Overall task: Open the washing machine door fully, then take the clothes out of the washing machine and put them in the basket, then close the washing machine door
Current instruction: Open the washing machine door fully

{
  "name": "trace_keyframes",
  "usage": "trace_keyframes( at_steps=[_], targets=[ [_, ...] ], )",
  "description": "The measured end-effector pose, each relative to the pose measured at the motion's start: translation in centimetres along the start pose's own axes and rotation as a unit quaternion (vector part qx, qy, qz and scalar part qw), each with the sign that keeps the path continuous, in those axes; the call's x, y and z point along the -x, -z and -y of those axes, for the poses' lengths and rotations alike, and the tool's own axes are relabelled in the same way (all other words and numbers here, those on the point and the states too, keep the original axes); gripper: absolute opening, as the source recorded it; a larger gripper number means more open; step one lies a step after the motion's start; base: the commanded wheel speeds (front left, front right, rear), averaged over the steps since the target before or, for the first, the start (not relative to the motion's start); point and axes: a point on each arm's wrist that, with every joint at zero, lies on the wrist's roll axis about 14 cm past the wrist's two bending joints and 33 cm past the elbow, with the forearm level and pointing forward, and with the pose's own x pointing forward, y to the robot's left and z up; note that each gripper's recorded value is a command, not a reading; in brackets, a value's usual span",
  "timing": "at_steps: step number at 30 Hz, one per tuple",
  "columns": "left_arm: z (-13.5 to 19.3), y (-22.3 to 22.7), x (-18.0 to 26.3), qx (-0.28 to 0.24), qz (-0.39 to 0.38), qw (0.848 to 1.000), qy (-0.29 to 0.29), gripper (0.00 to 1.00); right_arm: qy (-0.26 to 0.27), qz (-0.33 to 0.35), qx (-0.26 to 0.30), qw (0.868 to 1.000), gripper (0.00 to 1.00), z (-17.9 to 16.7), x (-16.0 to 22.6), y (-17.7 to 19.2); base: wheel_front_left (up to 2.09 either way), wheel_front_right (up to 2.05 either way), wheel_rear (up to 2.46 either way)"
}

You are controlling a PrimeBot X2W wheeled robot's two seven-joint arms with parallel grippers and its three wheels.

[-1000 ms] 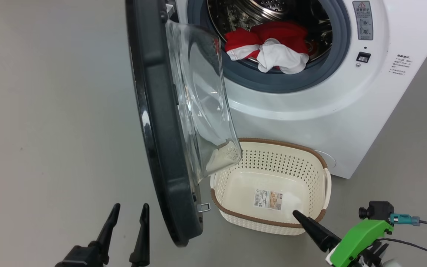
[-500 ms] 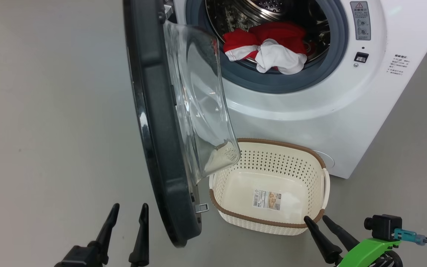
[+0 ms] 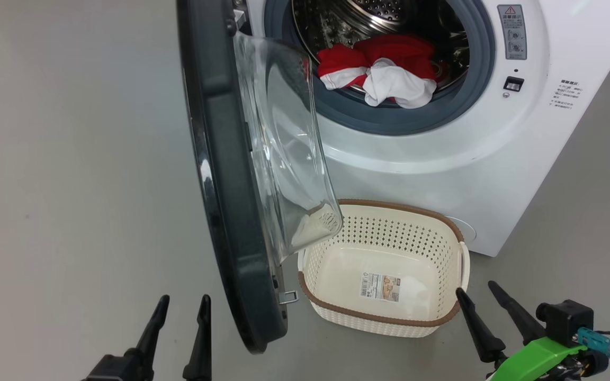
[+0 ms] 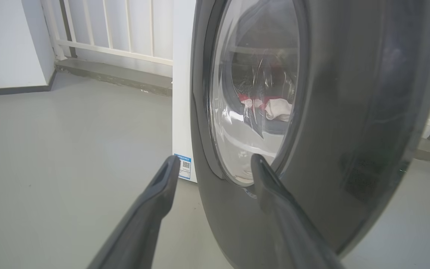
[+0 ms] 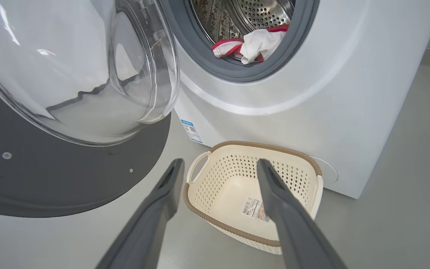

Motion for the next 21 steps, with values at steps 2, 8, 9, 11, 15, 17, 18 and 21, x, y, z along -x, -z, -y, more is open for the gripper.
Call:
trace_keyframes(
  at_steps=[2, 8, 9, 11, 15, 17, 18, 21],
  targets=[
    [-0.1, 0.1, 0.1, 0.000, -0.001, 1.000, -0.001, 1.00, 0.013, 0.021, 0.017, 1.000, 1.00, 0.4, 0.4, -0.8, 0.00, 0.00, 0.00],
    [-0.1, 0.0, 0.1, 0.000, -0.001, 1.000, -0.002, 1.00, 0.032, 0.061, 0.044, 0.997, 1.00, 0.6, 1.0, -2.7, 0.00, 0.00, 0.00],
    [-0.1, 0.0, 0.1, 0.000, 0.000, 1.000, -0.002, 1.00, 0.034, 0.067, 0.047, 0.996, 1.00, 0.6, 1.0, -3.0, 0.00, 0.00, 0.00],
    [-0.1, 0.0, 0.1, 0.000, -0.001, 1.000, -0.002, 1.00, 0.039, 0.078, 0.050, 0.995, 1.00, 0.6, 1.2, -3.5, 0.00, 0.00, 0.00],
    [-0.2, 0.0, 0.1, -0.001, -0.001, 1.000, -0.003, 1.00, 0.046, 0.079, 0.054, 0.994, 1.00, 0.8, 1.5, -3.4, 0.00, 0.00, 0.00],
    [-0.2, 0.1, 0.1, -0.001, -0.002, 1.000, -0.003, 1.00, 0.049, 0.076, 0.056, 0.994, 1.00, 1.0, 1.6, -3.2, 0.00, 0.00, 0.00],
    [-0.2, 0.1, 0.1, -0.001, -0.002, 1.000, -0.003, 1.00, 0.050, 0.077, 0.056, 0.994, 1.00, 1.1, 1.6, -3.2, 0.00, 0.00, 0.00],
    [-0.2, 0.1, 0.1, -0.001, -0.003, 1.000, -0.003, 1.00, 0.052, 0.077, 0.056, 0.994, 1.00, 1.1, 1.5, -3.2, 0.00, 0.00, 0.00]
  ],
)
